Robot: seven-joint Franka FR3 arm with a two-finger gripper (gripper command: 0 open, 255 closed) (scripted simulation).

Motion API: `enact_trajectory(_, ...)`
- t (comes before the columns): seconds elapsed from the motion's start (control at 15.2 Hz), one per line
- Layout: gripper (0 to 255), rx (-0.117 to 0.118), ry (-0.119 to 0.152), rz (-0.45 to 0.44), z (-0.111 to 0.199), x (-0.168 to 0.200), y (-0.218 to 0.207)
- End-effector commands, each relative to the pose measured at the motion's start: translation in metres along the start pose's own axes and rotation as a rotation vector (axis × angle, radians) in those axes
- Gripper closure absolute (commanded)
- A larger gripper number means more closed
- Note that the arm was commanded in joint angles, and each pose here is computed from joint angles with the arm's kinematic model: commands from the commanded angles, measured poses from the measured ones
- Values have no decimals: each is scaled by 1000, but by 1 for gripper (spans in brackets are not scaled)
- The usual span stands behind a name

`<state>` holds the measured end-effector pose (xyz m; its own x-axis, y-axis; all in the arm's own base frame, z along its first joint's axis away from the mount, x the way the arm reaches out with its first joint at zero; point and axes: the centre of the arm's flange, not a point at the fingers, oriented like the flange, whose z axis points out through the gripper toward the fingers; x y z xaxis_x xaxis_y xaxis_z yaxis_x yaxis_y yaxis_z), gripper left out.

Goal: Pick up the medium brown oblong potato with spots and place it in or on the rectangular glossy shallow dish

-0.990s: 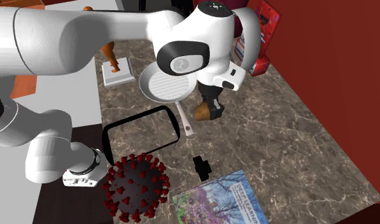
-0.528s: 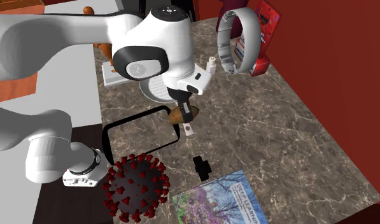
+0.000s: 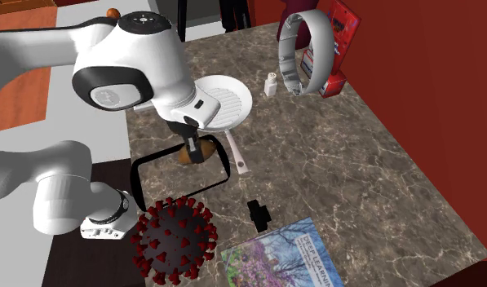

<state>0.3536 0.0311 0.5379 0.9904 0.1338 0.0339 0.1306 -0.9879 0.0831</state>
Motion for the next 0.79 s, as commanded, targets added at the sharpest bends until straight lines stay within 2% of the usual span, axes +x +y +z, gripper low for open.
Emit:
enact_trajectory(0.0,255,0,0,0,-2,-28,-3)
enact_trajectory(0.13,255,0,0,0,-4,-66,-8)
enact_trajectory(0.73,255,0,0,0,43,-67,-11)
